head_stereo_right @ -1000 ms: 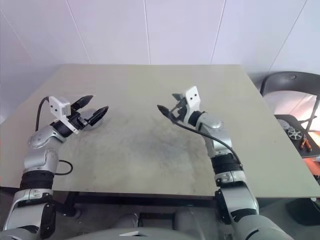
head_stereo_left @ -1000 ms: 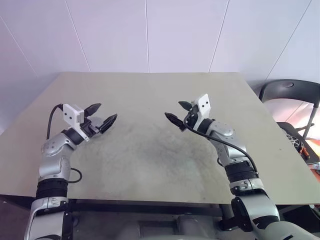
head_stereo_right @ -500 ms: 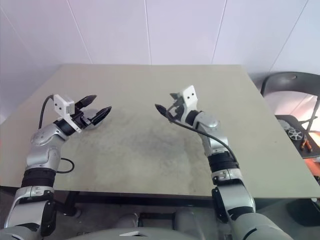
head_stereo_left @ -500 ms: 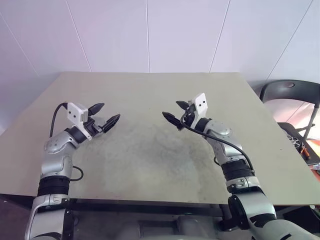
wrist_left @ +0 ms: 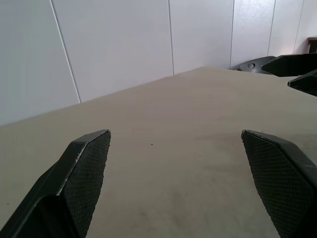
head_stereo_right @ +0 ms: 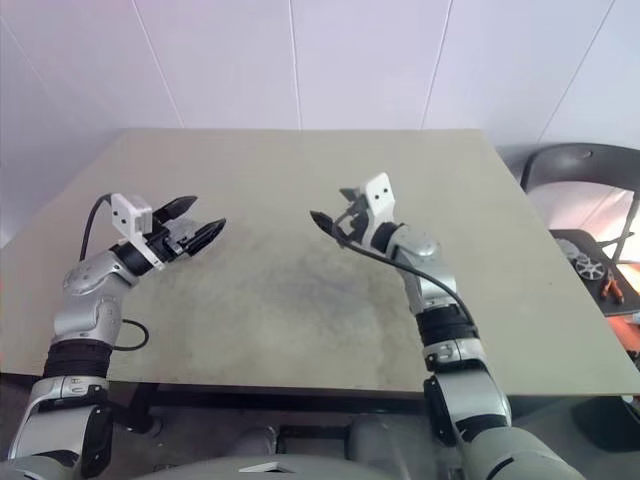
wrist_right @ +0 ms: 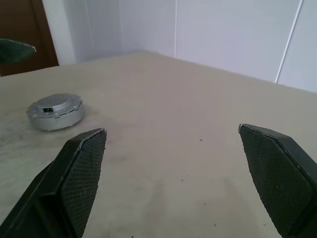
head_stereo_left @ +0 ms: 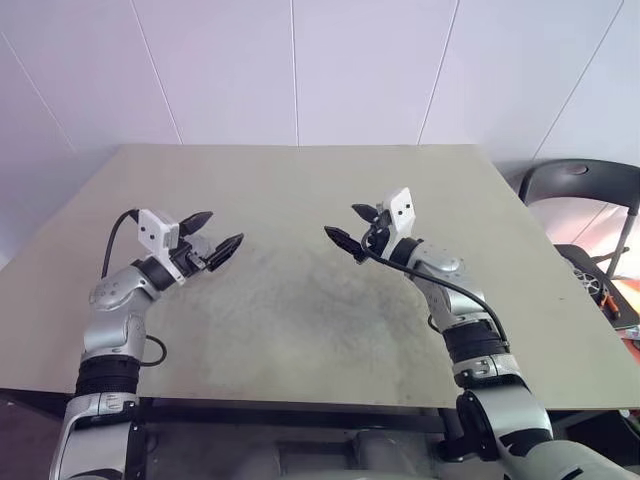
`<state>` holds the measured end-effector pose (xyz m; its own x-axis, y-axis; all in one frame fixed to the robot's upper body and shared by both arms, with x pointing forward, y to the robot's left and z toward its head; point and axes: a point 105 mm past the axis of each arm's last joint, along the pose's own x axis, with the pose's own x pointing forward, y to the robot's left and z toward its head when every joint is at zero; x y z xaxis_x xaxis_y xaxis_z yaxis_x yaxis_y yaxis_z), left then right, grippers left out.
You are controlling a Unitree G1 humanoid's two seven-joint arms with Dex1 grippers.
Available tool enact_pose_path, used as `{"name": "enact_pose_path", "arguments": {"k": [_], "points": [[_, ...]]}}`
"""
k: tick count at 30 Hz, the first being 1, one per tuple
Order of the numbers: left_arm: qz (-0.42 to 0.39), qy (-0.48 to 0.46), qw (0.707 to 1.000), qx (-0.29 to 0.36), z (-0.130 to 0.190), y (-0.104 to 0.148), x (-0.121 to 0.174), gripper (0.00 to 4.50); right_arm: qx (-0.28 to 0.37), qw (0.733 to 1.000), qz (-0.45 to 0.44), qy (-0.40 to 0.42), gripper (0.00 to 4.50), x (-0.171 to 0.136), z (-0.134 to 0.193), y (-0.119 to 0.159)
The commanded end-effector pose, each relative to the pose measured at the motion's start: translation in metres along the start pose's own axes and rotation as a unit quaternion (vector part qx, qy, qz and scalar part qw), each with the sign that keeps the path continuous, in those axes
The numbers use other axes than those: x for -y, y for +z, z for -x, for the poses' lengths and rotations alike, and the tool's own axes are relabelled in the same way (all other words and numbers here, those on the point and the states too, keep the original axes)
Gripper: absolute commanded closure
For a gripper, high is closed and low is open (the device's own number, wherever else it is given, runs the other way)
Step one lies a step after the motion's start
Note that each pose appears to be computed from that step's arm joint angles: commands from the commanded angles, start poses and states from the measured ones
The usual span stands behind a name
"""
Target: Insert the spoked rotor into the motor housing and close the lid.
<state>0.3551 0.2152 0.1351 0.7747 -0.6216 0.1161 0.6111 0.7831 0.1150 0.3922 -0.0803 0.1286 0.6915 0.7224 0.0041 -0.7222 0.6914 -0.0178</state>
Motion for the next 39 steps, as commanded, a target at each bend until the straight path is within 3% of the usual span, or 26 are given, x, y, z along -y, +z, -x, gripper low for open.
{"name": "enact_pose_path", "arguments": {"k": [1, 39], "points": [[-0.013, -0.012, 1.000, 0.018, -0.0034, 0.0138, 0.0031, 0.00, 0.016, 1.000, 0.014, 0.014, 0.02, -0.0042, -0.0007, 0.0132], [-0.015, -0.021, 1.000, 0.007, -0.0133, 0.0087, 0.0087, 0.00, -0.005, 0.999, 0.046, 0.007, 0.02, -0.0032, -0.0008, 0.0106]]}}
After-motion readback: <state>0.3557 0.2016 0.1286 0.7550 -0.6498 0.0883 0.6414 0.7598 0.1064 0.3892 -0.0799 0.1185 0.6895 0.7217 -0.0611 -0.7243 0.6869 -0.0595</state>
